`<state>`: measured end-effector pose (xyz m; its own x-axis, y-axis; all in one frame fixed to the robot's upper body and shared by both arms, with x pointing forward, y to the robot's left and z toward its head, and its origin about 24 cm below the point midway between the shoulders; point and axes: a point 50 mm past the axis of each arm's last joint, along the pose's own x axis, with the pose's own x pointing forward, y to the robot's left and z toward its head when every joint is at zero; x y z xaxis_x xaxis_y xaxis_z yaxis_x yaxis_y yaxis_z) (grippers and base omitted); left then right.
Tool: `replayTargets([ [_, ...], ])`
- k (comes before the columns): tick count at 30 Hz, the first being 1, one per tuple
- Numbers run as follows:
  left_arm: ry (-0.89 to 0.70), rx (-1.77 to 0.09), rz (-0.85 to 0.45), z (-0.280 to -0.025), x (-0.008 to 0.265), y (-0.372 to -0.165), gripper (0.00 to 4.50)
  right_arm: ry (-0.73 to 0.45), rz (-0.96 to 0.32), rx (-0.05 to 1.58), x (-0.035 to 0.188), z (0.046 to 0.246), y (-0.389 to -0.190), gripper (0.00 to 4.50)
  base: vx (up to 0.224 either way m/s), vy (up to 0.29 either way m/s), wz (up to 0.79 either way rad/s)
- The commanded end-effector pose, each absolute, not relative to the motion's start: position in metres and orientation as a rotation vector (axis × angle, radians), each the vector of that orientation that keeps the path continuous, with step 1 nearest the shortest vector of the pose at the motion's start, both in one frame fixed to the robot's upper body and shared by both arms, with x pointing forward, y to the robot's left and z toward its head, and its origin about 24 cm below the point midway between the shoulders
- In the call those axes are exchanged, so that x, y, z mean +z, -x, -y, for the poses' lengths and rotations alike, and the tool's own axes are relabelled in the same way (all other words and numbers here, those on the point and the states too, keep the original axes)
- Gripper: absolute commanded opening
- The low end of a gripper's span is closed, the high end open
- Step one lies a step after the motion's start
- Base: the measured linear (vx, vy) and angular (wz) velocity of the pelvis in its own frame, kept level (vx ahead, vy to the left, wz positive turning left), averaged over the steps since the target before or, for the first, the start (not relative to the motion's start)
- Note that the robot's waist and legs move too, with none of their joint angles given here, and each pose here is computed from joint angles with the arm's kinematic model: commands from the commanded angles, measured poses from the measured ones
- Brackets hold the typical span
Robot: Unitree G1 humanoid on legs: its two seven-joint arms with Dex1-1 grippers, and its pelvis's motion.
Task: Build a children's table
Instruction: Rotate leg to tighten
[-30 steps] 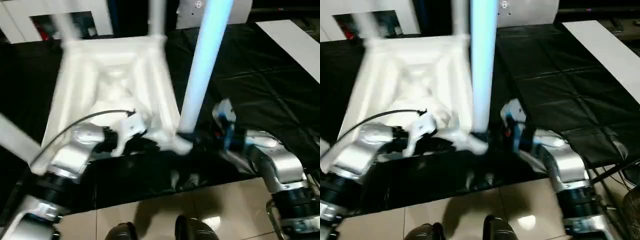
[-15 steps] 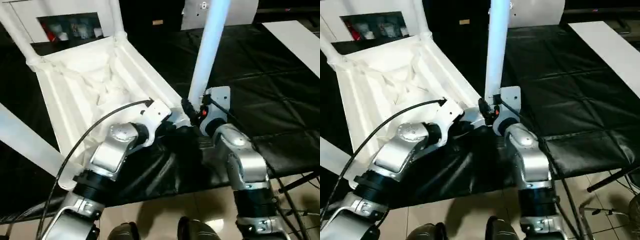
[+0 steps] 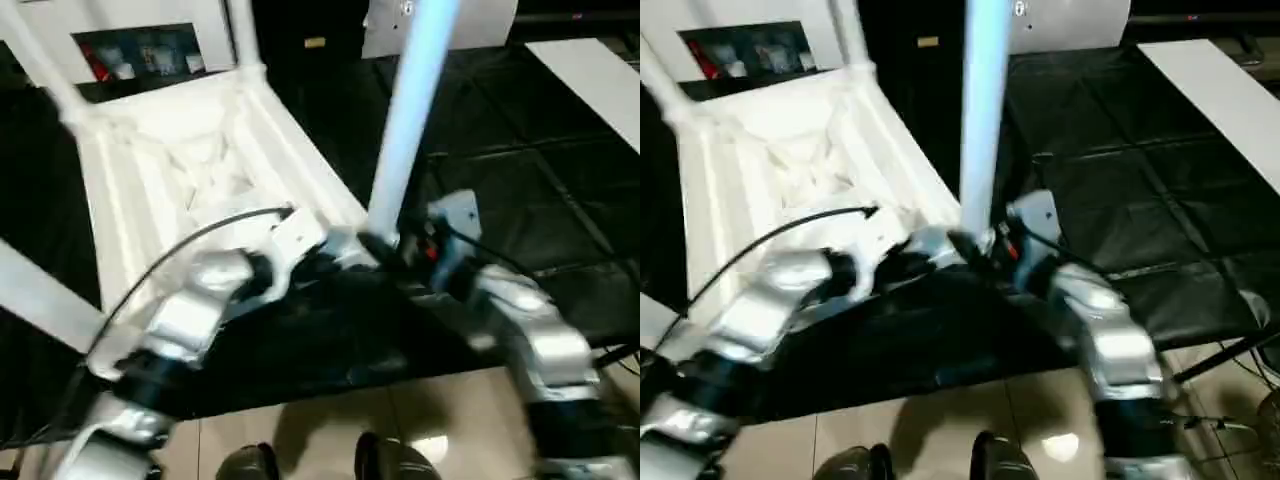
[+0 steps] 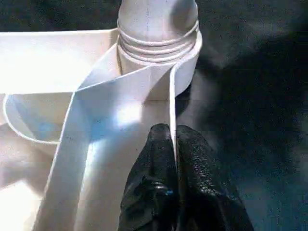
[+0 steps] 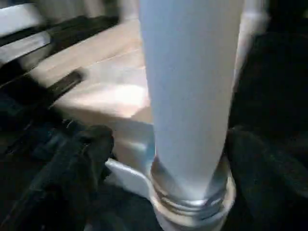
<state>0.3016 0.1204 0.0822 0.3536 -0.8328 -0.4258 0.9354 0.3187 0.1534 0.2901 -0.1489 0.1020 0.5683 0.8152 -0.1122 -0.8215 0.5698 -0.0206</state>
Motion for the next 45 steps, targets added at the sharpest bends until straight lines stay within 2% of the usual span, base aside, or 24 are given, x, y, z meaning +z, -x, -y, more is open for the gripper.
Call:
replayTargets([
  [1,-0.396,-1.349,-0.256,-0.112,0.082,-0.289,0.00,0.100,-0.085,1.071,0.104,0.149,-0.286,4.46,0.000,0.000,0.00],
  [7,-0.465,-1.565,-0.306,-0.127,0.079,-0.277,0.00,0.167,-0.107,1.386,0.108,0.158,-0.276,4.46,0.000,0.000,0.00],
  [11,-0.501,-1.678,-0.325,-0.131,0.078,-0.272,0.00,0.182,-0.135,1.517,0.108,0.159,-0.275,4.46,0.000,0.000,0.00],
  [22,-0.570,-1.808,-0.327,-0.128,0.083,-0.278,0.00,0.192,-0.237,1.781,0.103,0.152,-0.273,3.48,0.000,0.000,0.00],
  [26,-0.578,-1.815,-0.331,-0.129,0.083,-0.280,0.00,0.198,-0.263,1.808,0.102,0.151,-0.272,3.16,0.000,0.000,0.00],
  [27,-0.580,-1.817,-0.332,-0.129,0.084,-0.280,0.00,0.200,-0.268,1.815,0.102,0.151,-0.272,2.90,0.000,0.000,0.00],
  [32,-0.580,-1.815,-0.331,-0.130,0.083,-0.282,0.00,0.191,-0.279,1.830,0.102,0.149,-0.272,2.58,0.000,0.000,0.00],
  [33,-0.577,-1.813,-0.330,-0.130,0.083,-0.282,0.00,0.188,-0.281,1.833,0.101,0.148,-0.272,2.38,0.000,0.000,0.00],
  [39,-0.559,-1.795,-0.331,-0.131,0.083,-0.284,0.00,0.166,-0.287,1.839,0.100,0.147,-0.271,2.08,0.000,0.000,0.00],
  [43,-0.488,-1.727,-0.324,-0.131,0.085,-0.287,0.00,0.072,-0.276,1.818,0.103,0.145,-0.268,2.02,0.000,0.000,0.00],
  [45,-0.437,-1.610,-0.317,-0.129,0.087,-0.292,0.00,-0.027,-0.262,1.707,0.104,0.135,-0.266,2.02,0.000,0.000,0.00],
])
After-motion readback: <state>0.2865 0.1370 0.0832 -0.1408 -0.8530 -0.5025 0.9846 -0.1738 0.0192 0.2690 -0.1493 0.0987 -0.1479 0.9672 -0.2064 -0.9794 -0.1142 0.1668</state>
